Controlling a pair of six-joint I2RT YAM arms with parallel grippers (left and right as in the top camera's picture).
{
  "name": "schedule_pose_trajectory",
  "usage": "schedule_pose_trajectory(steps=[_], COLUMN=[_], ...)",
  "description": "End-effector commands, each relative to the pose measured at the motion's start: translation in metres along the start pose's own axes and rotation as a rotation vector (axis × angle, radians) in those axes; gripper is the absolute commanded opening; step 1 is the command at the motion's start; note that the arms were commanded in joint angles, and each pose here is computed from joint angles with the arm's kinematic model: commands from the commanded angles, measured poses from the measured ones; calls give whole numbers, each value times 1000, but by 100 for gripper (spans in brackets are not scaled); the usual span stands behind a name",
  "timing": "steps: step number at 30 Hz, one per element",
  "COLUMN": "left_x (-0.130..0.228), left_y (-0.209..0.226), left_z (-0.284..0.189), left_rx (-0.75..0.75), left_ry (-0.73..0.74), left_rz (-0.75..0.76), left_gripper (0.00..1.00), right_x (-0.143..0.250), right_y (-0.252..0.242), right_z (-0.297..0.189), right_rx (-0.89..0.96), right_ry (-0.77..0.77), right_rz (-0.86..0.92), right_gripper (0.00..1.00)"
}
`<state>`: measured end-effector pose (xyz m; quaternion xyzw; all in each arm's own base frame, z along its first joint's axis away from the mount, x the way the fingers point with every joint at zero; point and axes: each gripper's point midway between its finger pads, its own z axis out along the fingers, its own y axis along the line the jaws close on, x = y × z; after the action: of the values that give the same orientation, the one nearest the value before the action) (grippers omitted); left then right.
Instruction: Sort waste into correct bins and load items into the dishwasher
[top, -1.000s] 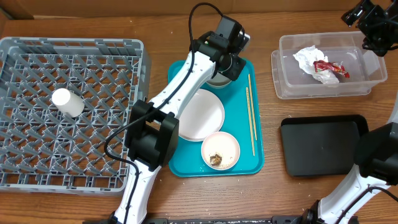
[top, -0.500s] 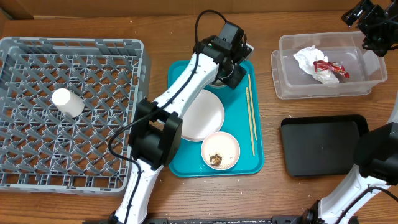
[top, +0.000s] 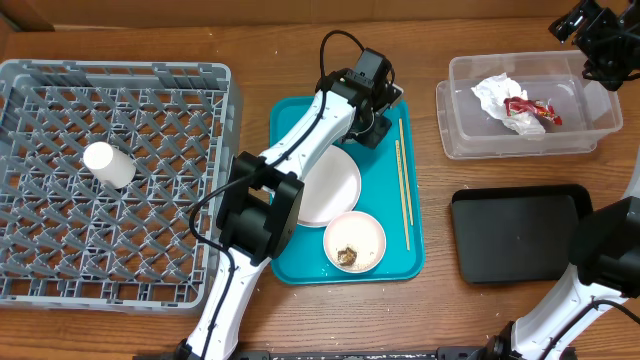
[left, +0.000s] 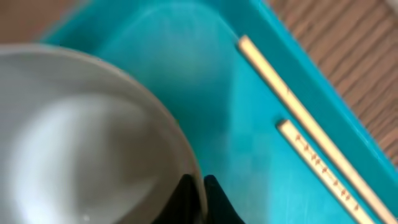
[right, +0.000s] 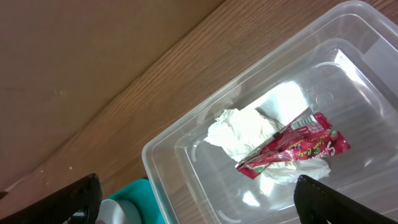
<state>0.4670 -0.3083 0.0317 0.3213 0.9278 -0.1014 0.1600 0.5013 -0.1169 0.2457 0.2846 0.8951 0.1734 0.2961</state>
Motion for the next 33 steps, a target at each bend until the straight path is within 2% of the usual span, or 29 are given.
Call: schedule_pose_trajectory(steps=[1,6,12,15,18,23,28,33], left_x=[-13,-38,-64,-72,-73,-52,-4,49], left_y=[-6,-8,-3,15,52,122,199,259], left_z=[-12,-48,-117,-161,-209,-269,-302,-328], left_rx=[17,15,10,2,-9,83,250,322], left_ry=[-33,-82,-158,-219,-298,-389,-422,-460], left_rz=[-67,-105,-184,-301,-468,-686,-868,-1034], left_gripper=[4,4,4,4,4,4,4,4], right_x=[-6,-6,-6,-6,-6,-6,-6,-6], right_y=[13,13,13,13,13,13,13,13], right_z=[-23,-23,-23,-23,-23,-23,-23,-23], right_rx=[-19,-19,-19,-19,-19,-19,-19,-19], right_ry=[-51,-51,-51,-51,-51,-51,-51,-51], right_rz=[-19,-19,-19,-19,-19,-19,-19,-19], right_gripper=[100,100,100,100,100,100,100,100])
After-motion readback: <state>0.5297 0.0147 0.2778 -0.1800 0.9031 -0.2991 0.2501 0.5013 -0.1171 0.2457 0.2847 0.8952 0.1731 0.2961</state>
